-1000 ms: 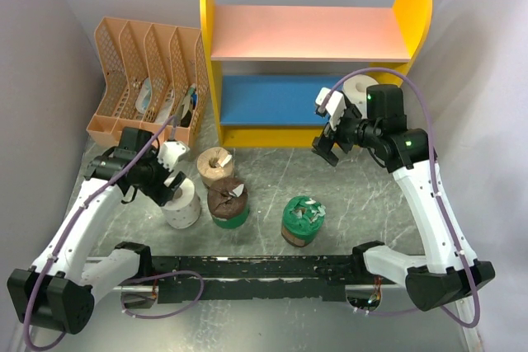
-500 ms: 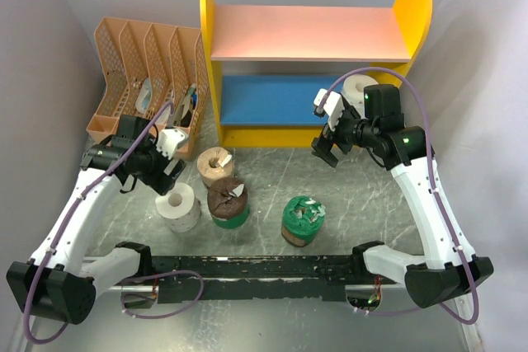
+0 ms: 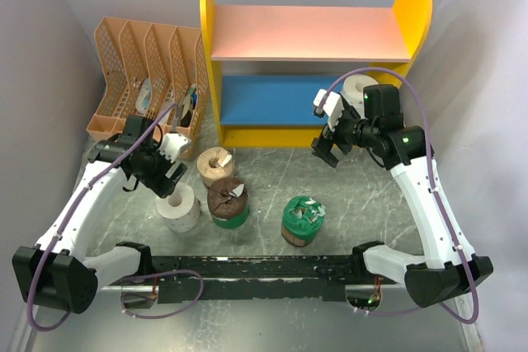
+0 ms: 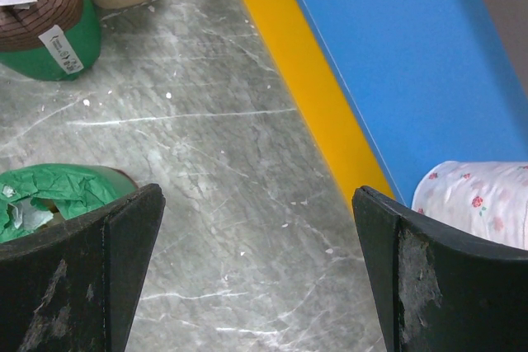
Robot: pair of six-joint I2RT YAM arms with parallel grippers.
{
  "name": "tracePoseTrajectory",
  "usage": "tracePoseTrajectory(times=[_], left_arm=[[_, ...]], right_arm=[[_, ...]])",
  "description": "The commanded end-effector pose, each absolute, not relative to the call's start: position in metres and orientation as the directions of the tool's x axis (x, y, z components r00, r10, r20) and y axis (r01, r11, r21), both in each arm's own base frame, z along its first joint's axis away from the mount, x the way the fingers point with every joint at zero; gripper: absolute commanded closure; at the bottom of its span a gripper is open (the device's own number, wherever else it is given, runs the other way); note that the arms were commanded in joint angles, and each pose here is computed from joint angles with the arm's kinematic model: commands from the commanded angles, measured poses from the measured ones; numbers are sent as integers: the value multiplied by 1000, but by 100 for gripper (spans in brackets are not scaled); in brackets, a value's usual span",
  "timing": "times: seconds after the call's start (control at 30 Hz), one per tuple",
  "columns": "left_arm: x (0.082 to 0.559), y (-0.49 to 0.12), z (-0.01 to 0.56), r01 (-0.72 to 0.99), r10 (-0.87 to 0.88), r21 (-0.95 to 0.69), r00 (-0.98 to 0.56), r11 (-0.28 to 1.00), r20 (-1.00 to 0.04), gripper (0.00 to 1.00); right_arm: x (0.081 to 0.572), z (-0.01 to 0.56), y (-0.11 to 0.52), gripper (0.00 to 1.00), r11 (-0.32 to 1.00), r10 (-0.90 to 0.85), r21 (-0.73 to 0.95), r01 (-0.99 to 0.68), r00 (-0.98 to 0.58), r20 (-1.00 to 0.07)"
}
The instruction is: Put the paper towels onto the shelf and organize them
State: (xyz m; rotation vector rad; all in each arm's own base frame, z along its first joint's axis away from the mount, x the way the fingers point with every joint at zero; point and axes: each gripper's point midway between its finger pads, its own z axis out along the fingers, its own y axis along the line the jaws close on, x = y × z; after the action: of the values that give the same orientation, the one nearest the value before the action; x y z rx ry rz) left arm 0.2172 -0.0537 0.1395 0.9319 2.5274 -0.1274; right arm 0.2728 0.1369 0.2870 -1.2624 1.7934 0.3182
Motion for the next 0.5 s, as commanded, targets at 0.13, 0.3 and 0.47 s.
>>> tracePoseTrajectory(times=[0.13, 0.3, 0.47], left_arm=[[204, -50, 121, 665, 629, 39, -684, 746, -369, 11], [200, -47, 113, 666, 635, 47, -686, 745, -354, 10], [200, -47, 113, 666, 636, 46, -687, 744, -351, 14]], right_arm=[[277, 283, 134, 0, 450, -632, -277, -849, -83, -770], [278, 283, 135, 0, 449, -631, -275, -850, -83, -772], [280, 285, 137, 0, 449, -626, -275, -850, -80, -775]])
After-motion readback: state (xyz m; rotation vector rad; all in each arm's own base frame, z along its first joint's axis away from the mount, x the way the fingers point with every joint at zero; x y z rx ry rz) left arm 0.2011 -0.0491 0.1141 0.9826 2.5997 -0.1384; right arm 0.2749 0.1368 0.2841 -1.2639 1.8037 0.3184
